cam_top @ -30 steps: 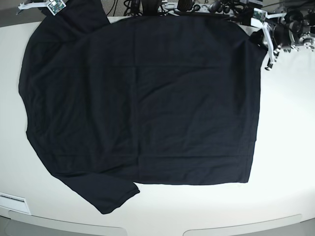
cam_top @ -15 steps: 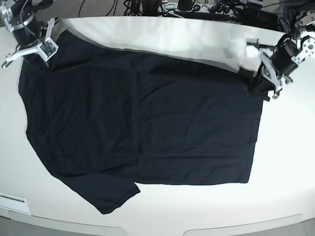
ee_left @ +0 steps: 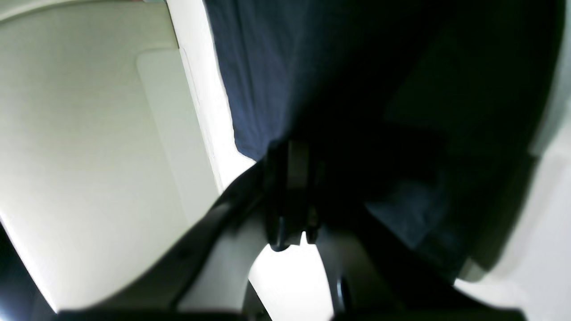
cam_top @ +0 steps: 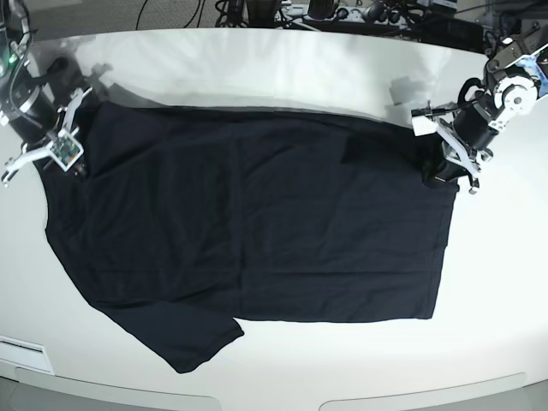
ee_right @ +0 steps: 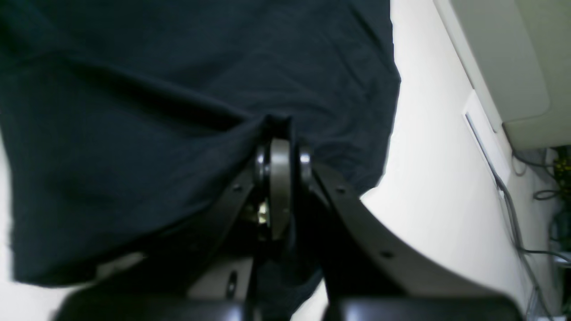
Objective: Fold the T-shirt properly
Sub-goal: 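Release and regrasp the shirt edge with both grippers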
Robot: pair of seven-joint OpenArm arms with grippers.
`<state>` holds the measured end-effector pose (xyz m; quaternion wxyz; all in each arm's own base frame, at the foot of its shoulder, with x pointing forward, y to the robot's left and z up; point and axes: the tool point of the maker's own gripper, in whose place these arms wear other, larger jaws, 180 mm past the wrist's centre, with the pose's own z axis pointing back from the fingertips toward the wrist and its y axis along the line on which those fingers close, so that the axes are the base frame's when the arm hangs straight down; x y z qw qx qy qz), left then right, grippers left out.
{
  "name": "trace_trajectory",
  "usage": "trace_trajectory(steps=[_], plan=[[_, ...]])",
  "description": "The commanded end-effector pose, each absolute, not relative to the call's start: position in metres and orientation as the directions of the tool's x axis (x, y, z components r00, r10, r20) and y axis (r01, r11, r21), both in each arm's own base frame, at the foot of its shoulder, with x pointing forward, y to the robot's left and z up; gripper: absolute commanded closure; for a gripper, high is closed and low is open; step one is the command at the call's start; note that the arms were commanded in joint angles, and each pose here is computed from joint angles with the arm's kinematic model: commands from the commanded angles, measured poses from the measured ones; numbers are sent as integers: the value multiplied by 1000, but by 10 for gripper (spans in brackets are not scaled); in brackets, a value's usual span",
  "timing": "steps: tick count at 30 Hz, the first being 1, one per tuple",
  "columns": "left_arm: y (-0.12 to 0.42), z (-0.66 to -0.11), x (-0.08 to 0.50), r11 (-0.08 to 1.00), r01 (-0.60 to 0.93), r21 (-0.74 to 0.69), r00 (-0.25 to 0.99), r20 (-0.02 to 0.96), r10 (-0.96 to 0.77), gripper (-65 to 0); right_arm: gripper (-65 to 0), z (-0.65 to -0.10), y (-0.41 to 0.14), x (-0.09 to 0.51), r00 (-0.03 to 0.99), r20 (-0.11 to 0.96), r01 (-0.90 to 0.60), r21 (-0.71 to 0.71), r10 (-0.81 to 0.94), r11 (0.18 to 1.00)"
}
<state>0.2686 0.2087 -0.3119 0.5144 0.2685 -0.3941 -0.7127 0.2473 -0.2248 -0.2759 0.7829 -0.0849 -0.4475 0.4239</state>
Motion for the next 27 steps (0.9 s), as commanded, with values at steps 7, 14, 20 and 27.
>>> trace_trajectory(steps=[7, 14, 20, 27], plan=[[209, -313, 281, -110, 486, 867, -284, 38, -958, 0, 0, -288, -215, 270, 207, 640, -615, -503, 740, 607], [218, -323, 289, -60, 468, 882, -215, 48, -975, 0, 0, -291, -221, 301, 196, 612, -567, -566, 766, 598], [233, -327, 292, -59, 459, 887, -177, 27, -984, 0, 0, -282, -235, 315, 223, 614, -500, -595, 757, 629], [231, -330, 292, -29, 466, 884, -161, 52, -986, 0, 0, -281, -238, 317, 236, 621, -474, -598, 748, 646]])
